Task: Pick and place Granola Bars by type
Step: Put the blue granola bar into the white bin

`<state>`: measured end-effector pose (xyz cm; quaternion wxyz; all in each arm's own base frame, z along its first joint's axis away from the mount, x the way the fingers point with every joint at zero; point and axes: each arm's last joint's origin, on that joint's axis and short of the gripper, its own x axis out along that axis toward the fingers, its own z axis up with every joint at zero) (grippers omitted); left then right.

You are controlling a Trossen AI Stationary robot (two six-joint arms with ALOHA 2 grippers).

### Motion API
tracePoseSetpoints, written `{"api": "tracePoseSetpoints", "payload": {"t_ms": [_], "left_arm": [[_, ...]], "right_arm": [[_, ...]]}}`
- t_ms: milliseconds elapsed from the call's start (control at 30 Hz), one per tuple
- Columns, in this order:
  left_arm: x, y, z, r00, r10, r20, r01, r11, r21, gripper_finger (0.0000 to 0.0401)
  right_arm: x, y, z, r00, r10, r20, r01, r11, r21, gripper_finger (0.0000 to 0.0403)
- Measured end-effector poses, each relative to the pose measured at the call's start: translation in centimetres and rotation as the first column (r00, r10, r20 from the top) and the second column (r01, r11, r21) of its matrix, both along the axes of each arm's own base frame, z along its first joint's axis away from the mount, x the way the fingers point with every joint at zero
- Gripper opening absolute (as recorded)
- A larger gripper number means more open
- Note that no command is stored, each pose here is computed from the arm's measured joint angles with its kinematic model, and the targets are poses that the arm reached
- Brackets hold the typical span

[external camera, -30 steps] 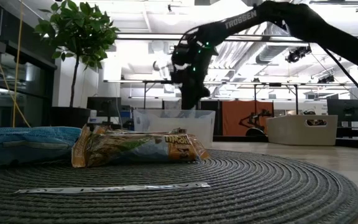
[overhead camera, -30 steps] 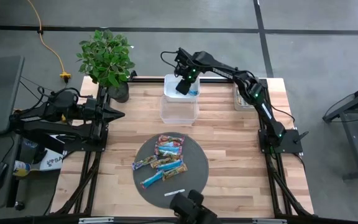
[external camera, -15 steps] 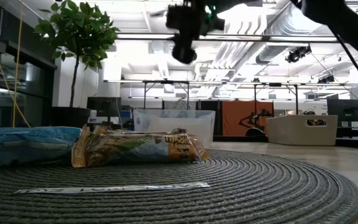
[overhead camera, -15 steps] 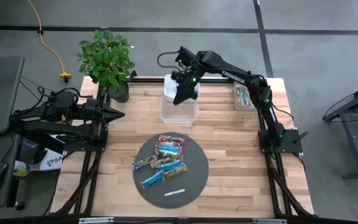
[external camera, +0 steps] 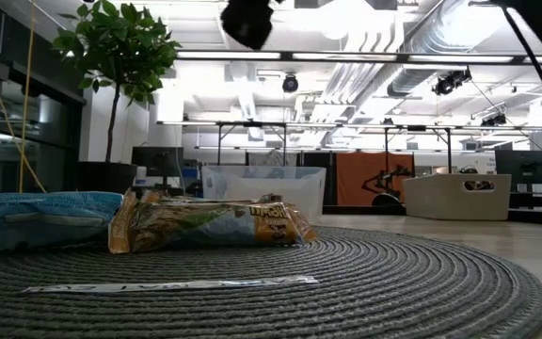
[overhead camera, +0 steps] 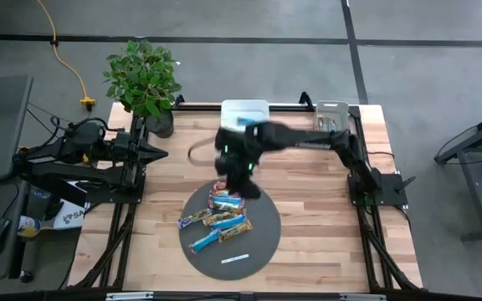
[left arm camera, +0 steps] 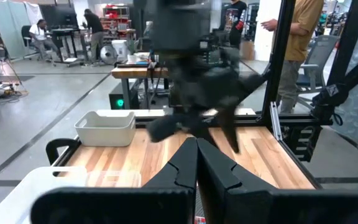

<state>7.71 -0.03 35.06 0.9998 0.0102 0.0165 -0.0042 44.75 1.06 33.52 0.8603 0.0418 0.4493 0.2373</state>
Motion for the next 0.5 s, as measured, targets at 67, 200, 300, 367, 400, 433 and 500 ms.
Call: {"api": "tracePoseSetpoints", "payload": {"t_ms": [67,200,300,367,400,433,500], "left_arm": [[0.0,0.0,0.0,1.0,0.0,0.0,0.0,1.0,0.0,0.0001],[0.0,0.0,0.0,1.0,0.0,0.0,0.0,1.0,0.0,0.0001],[0.0,0.0,0.0,1.0,0.0,0.001,0.0,1.0,0.0,0.0001],[0.0,0.0,0.0,1.0,0.0,-0.001,0.0,1.0,0.0,0.0001],[0.0,0.0,0.0,1.0,0.0,0.0,0.0,1.0,0.0,0.0001],[0.0,0.0,0.0,1.0,0.0,-0.001,0.0,1.0,0.0,0.0001],[0.0,0.0,0.0,1.0,0.0,-0.001,0.0,1.0,0.0,0.0001]], "right_arm": [[0.4,2.2,-0.1,0.999,-0.017,0.04,0.021,0.994,-0.109,0.0099],[1.4,5.8,-0.6,0.989,-0.034,0.141,0.069,0.966,-0.249,0.0099],[2.5,7.9,-1.4,0.976,-0.041,0.213,0.1,0.958,-0.27,0.0099],[3.3,8.9,-2.4,0.972,-0.051,0.231,0.111,0.96,-0.256,0.0099],[3.7,9.3,-2.9,0.969,-0.056,0.24,0.116,0.963,-0.243,0.0099],[4.1,9.5,-3.4,0.966,-0.061,0.25,0.121,0.965,-0.234,0.0099],[4.9,9.8,-4.6,0.966,-0.069,0.251,0.128,0.966,-0.226,0.0099]]}}
